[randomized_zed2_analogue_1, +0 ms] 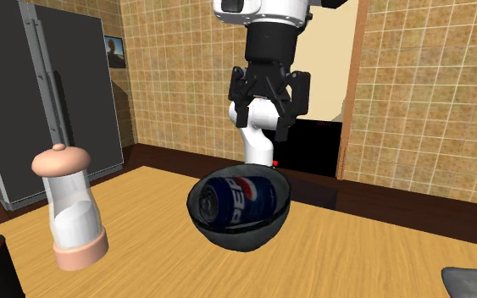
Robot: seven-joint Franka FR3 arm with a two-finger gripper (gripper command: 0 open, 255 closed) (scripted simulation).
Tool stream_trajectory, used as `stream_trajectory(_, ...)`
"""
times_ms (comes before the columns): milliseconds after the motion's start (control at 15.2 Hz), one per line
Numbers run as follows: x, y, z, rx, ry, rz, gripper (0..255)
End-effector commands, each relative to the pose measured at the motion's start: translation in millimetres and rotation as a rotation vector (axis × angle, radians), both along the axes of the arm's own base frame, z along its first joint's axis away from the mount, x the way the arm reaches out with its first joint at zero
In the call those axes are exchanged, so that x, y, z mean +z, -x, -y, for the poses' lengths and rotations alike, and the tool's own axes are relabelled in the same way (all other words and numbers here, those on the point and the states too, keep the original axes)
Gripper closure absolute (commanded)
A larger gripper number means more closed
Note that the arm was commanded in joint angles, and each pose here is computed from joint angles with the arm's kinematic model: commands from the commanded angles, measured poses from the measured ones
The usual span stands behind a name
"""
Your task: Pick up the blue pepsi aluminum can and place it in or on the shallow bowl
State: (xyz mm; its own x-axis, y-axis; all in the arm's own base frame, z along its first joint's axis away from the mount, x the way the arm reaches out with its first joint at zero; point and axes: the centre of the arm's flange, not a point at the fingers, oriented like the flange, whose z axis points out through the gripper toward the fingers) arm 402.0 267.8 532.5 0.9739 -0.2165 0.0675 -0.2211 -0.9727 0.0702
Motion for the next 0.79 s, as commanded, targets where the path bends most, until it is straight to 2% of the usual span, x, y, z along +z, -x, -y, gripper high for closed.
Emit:
stream_trajectory(0,0,0,0,0.0,0.0,0.0,0)
stream_trajectory(264,50,3,-4,0.0,0.0,0.0,0)
stream_trajectory(726,50,3,-4,0.0,0.0,0.0,0)
